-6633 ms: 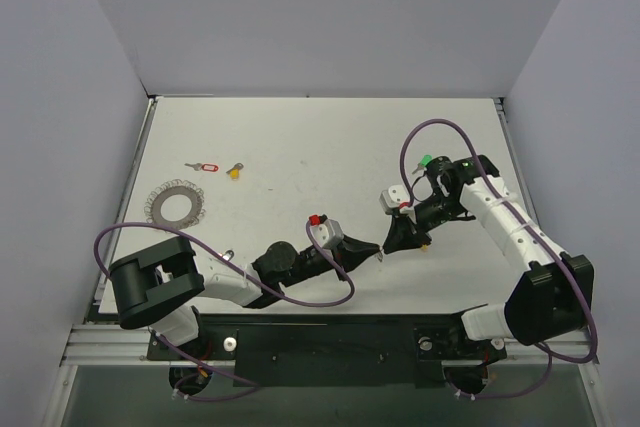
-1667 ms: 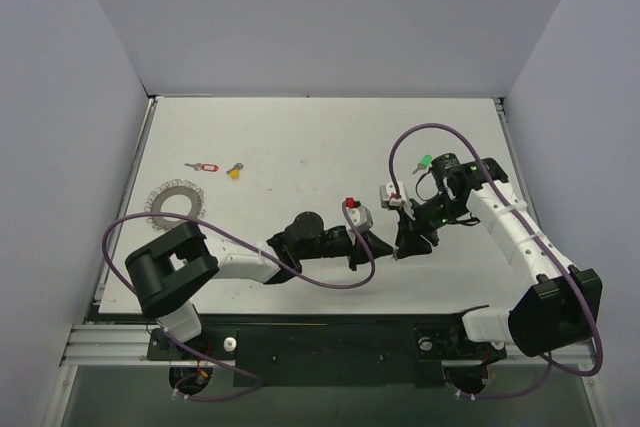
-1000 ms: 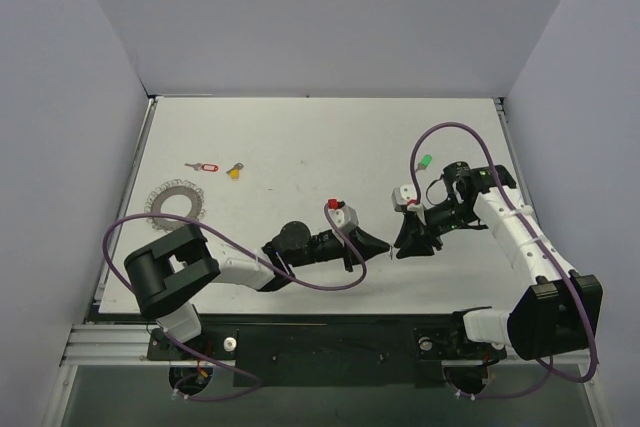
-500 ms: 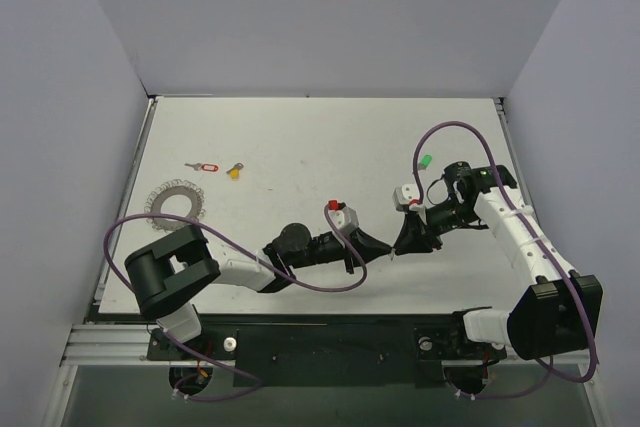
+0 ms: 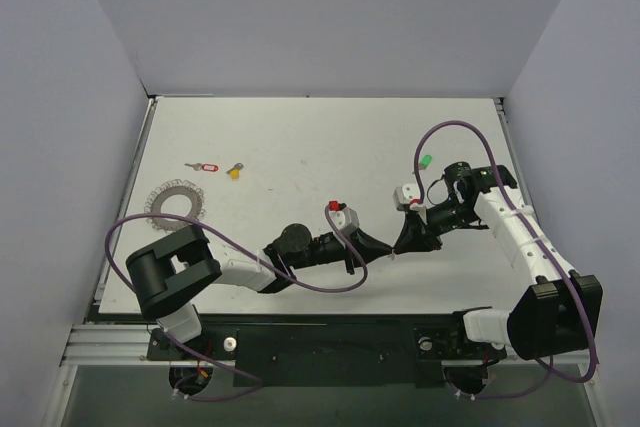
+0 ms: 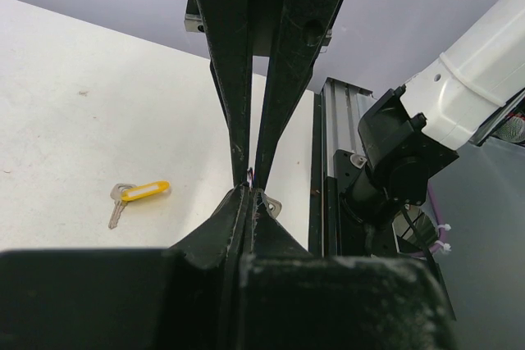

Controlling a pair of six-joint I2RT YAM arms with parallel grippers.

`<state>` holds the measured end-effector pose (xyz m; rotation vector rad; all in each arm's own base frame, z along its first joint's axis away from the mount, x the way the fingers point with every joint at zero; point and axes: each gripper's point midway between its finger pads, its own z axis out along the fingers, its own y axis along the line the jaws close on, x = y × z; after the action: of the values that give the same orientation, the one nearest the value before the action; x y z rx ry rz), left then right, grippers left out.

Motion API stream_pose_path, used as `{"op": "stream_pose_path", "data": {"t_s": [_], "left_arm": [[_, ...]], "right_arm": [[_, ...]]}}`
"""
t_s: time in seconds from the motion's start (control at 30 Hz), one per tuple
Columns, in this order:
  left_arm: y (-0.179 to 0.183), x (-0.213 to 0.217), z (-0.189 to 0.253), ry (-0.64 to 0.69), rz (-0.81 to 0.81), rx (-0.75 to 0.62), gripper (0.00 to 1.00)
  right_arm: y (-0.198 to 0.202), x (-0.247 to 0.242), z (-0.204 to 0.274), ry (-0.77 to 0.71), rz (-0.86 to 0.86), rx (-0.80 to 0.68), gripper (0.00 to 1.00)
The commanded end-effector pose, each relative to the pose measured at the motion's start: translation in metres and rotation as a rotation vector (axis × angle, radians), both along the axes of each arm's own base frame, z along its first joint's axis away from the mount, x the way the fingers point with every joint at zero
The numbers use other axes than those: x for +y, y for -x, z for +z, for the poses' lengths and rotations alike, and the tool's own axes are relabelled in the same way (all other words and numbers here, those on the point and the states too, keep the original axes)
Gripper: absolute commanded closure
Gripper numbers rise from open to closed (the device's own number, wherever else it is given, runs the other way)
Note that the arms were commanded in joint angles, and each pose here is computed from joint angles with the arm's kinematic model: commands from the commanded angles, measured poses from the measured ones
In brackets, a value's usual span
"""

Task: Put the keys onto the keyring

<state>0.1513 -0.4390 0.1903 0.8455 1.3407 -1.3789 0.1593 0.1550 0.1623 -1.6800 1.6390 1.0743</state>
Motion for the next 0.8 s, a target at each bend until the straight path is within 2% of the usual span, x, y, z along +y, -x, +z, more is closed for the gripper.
{"op": "stream_pose_path", "data": {"t_s": [0.0, 0.23, 0.33, 0.57, 0.6, 0.7, 0.73, 0.77], "left_arm": [[-0.001, -0.005, 0.029, 0.093, 0.000, -0.026, 1.00], [-0.001, -0.006, 0.027, 0.091, -0.001, -0.020, 1.00], [-0.001, -0.007, 0.026, 0.091, -0.004, -0.018, 1.00], [-0.004, -0.002, 0.025, 0.087, 0.024, -0.007, 1.00], [-0.006, 0.000, 0.027, 0.090, 0.030, -0.008, 0.99], [-0.008, 0.005, 0.026, 0.089, 0.051, 0.000, 0.79], [-0.009, 0.007, 0.028, 0.092, 0.057, -0.001, 0.76], [-0.009, 0.009, 0.026, 0.086, 0.062, 0.001, 0.70]], "right_arm": [[0.012, 0.006, 0.010, -0.058, 0.009, 0.034, 0.95], [0.014, 0.007, 0.009, -0.059, 0.014, 0.040, 0.95], [0.013, 0.007, 0.010, -0.057, 0.016, 0.039, 1.00], [0.016, 0.006, 0.012, -0.046, 0.021, 0.049, 1.00], [0.016, 0.006, 0.012, -0.044, 0.021, 0.045, 1.00], [0.016, 0.005, 0.012, -0.036, 0.021, 0.045, 1.00], [0.015, 0.005, 0.011, -0.034, 0.020, 0.048, 1.00], [0.015, 0.004, 0.012, -0.032, 0.018, 0.047, 1.00]]}}
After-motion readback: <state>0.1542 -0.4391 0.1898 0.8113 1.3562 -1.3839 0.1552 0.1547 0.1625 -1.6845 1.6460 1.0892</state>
